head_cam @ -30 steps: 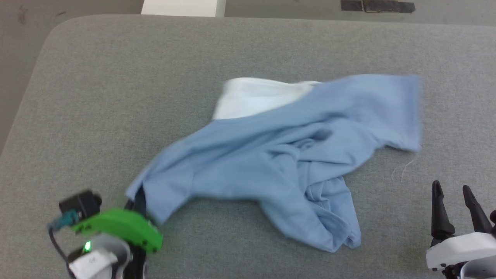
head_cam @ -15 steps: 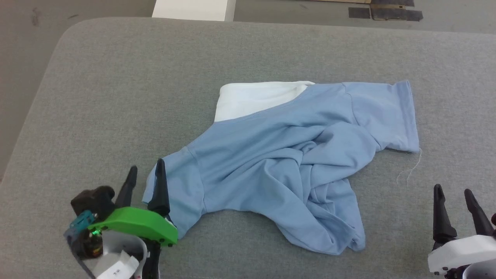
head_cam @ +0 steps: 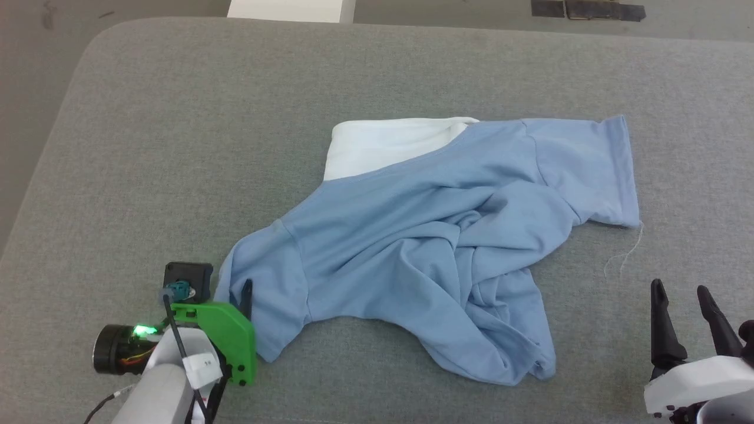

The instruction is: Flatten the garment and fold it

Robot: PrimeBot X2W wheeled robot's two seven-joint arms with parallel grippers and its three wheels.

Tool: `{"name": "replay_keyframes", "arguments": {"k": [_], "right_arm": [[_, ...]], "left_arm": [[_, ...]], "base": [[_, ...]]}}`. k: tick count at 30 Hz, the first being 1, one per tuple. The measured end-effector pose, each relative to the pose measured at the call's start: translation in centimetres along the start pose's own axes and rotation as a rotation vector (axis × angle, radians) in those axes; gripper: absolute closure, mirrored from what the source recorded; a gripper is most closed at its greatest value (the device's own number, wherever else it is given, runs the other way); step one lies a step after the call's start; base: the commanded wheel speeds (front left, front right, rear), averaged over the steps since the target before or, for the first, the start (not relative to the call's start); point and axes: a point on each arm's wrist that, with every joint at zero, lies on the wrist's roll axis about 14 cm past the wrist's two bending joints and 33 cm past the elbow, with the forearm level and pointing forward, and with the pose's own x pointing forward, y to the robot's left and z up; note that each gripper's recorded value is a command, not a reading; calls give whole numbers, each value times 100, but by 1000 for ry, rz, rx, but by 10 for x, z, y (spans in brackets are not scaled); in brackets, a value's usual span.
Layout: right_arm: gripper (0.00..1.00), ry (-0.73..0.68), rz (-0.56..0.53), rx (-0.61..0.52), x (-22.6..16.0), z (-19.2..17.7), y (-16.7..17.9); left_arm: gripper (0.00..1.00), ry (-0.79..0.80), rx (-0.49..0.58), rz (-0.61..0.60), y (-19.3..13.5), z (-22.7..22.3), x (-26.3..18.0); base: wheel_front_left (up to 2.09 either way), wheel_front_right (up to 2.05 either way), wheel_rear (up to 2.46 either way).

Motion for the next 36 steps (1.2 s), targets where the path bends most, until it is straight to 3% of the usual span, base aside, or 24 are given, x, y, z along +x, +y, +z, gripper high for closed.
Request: {"name": "replay_keyframes", "arguments": {"k": [1, 2, 7, 17, 25, 29, 36], "right_arm": [[0, 0, -1, 0, 0, 0, 0], [0, -1, -3, 0, -1, 0, -1], [0, -9, -10, 0, -3, 4, -4], [0, -32, 2, -5, -2, 14, 0], [0, -82, 85, -78, 52, 77, 25], [0, 10, 111, -118, 87, 90, 23], [0, 313, 83, -173, 132, 55, 9]], "left_arm": [[0, 23, 7, -2, 1, -5, 1], [100, 40, 14, -8, 1, -8, 2], [100, 13, -7, -17, -1, -1, 3], [100, -214, -150, 0, -6, 49, -5], [100, -269, -218, 1, -10, 60, -8], [100, -277, -237, -18, -21, 63, -4], [100, -259, -241, -41, -34, 59, 6]], "base": [[0, 0, 0], [0, 0, 0], [0, 0, 0], [0, 0, 0], [0, 0, 0], [0, 0, 0], [0, 0, 0]]}}
